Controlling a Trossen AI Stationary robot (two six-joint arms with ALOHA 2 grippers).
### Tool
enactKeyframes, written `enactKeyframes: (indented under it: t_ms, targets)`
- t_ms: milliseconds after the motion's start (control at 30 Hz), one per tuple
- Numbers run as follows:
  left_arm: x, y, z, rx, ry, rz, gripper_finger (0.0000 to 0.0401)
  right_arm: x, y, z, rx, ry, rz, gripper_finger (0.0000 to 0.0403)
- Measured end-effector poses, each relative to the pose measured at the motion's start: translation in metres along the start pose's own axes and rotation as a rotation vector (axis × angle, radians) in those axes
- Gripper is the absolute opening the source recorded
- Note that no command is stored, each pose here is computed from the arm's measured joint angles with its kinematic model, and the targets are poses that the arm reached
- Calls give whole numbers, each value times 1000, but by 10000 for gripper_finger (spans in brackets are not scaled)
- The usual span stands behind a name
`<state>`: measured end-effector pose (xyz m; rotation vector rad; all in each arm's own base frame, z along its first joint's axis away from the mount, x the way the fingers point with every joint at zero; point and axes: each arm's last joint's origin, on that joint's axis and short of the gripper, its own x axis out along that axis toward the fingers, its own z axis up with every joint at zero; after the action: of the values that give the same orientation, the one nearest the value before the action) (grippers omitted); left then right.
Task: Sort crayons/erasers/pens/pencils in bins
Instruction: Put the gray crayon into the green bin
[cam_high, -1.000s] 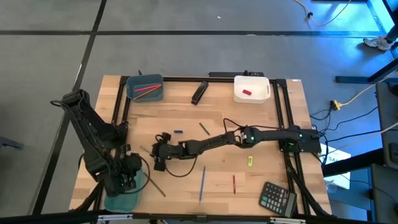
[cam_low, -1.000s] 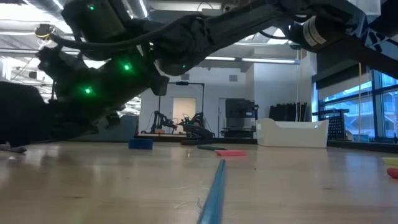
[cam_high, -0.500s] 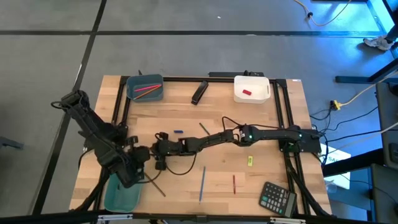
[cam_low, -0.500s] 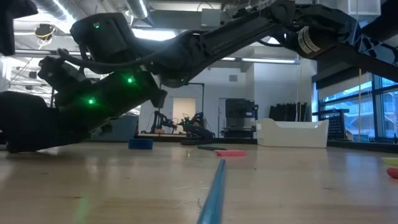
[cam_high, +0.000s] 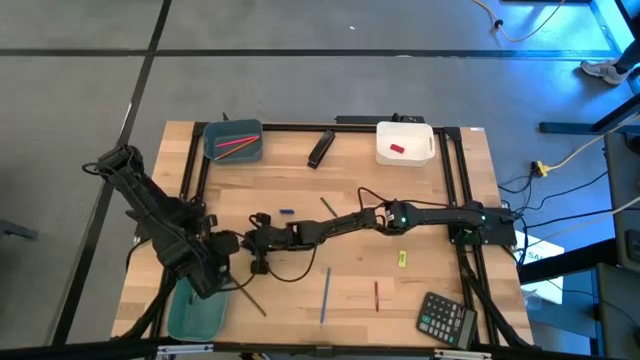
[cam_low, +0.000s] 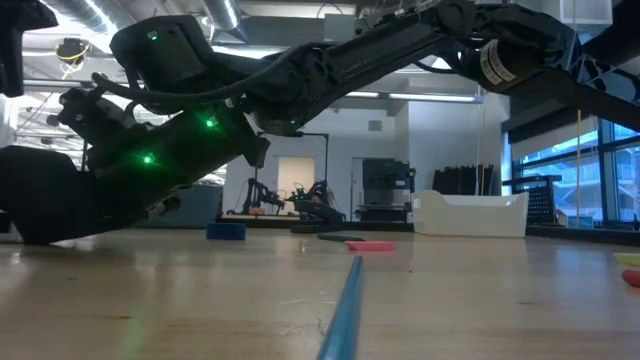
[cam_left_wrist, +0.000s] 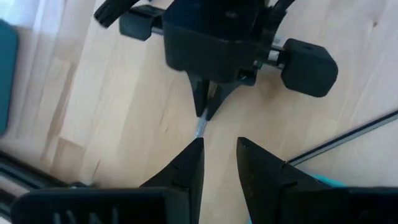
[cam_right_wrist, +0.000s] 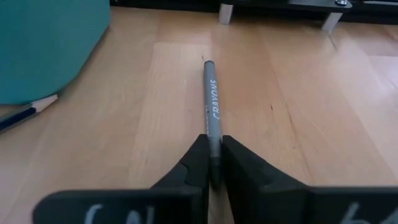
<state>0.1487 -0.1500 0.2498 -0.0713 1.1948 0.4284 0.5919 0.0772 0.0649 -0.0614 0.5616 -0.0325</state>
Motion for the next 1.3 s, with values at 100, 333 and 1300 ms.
enactKeyframes:
  t_ms: [100,333,1300]
  targets:
    - [-2,0,-5,-28,3,8,87,-1,0,3,-7,3,-1,49]
    - [-9,-1,-21,-130,48,21,87,-15,-6,18,-68,57,-22,48]
    - [-30,-16,-64,-311,-116,-144,87,-116,-19,63,-126,165,110,47]
